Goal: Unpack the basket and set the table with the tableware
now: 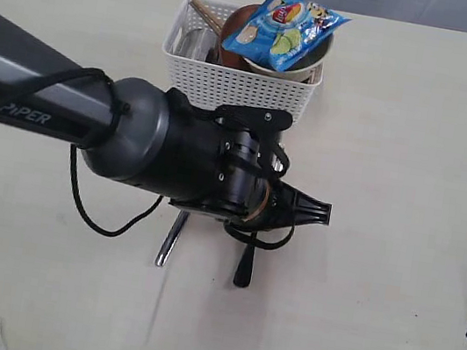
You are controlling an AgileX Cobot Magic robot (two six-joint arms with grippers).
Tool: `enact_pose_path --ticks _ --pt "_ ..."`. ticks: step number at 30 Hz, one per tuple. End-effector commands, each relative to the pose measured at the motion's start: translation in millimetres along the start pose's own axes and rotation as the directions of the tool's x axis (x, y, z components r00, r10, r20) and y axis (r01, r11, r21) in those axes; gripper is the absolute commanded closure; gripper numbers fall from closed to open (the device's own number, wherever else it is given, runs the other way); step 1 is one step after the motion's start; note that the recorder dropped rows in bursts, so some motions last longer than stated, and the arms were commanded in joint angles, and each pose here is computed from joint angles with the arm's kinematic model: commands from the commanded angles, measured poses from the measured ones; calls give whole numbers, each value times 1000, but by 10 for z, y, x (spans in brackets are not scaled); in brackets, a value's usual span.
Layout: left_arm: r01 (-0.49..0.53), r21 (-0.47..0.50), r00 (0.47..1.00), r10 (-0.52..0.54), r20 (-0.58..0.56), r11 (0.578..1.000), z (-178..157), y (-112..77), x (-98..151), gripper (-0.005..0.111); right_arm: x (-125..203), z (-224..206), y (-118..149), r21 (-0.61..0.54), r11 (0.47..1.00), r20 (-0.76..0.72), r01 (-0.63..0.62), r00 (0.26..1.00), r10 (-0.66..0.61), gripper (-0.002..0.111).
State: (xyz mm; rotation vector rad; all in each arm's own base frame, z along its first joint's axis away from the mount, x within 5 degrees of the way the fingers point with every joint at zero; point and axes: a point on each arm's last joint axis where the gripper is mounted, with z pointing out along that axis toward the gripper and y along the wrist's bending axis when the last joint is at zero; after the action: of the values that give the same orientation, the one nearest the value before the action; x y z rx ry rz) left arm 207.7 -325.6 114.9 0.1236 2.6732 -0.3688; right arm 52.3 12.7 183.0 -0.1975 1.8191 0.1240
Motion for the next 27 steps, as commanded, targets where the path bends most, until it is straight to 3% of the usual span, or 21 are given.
enact_pose_path --ticks 1,8,14,16,21,27 --pt "39 -111 999 -41 -16 993 54 127 76 107 3 0 -2 2 1000 6 8 1000 -8 109" --pt "-6 -108 1000 5 -5 994 55 125 61 103 3 0 -2 2 1000 6 8 1000 -8 109" --pt "-14 -59 1000 14 -7 998 59 80 62 64 3 0 -2 2 1000 6 8 1000 -8 109" --pt "-14 -57 1000 13 -5 998 57 74 57 57 3 0 -2 2 1000 6 8 1000 -8 109" --pt "-81 -79 996 83 21 994 -101 73 -41 58 3 0 -2 2 1000 6 8 1000 -8 109" --pt "-199 -221 971 223 89 955 -637 187 -315 58 3 0 -2 2 1000 6 8 1000 -8 109"
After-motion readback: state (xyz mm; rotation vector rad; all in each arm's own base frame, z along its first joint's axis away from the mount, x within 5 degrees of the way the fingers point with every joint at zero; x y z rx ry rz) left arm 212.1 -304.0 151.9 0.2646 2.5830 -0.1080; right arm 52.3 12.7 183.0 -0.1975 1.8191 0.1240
